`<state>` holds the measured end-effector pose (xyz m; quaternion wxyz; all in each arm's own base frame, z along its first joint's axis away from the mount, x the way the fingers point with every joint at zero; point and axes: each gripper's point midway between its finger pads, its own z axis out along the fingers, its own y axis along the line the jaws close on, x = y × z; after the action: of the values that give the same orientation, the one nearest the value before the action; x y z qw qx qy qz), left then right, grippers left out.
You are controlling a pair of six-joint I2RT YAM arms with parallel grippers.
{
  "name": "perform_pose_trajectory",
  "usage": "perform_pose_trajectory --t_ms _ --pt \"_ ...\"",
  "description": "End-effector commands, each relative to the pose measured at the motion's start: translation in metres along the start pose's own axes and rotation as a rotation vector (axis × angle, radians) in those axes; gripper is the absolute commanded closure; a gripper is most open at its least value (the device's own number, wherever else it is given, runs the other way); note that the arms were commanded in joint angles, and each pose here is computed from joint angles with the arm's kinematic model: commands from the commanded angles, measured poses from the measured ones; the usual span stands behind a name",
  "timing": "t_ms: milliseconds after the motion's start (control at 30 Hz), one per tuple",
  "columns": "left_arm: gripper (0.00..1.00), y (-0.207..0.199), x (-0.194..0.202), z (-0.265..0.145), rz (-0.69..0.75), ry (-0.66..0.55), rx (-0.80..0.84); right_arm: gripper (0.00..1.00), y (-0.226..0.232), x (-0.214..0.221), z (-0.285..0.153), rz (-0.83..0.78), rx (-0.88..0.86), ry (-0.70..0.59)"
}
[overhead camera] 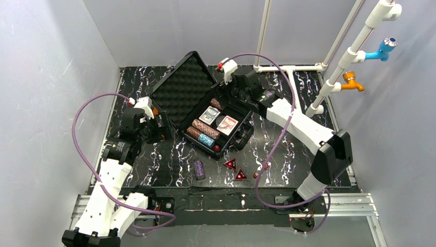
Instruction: Pack up texas hold em set
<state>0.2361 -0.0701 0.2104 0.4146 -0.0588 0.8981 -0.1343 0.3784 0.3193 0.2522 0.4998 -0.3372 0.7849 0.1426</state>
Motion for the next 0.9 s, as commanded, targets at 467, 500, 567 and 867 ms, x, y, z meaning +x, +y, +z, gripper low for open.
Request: perform_pose_trajectory --t_ms 467,500,567,867 --pt "0.09 -0.006 0.079 -0.005 -0.093 0.295 -0.007 0.02 -0.006 -0.015 -0.026 0.168 0.064 -0.153" --pt "0.10 -0.007 0.083 -0.004 -0.094 0.307 -0.014 0.02 -0.006 -0.013 -0.027 0.166 0.066 -0.151" --pt "0.11 -0.008 0.090 -0.001 -0.101 0.332 -0.029 0.02 -0.006 -0.012 -0.029 0.164 0.067 -0.153" --pt "0.14 -0.012 0.108 0.012 -0.071 0.376 -0.090 0.02 -0.006 -0.010 -0.035 0.164 0.066 -0.162"
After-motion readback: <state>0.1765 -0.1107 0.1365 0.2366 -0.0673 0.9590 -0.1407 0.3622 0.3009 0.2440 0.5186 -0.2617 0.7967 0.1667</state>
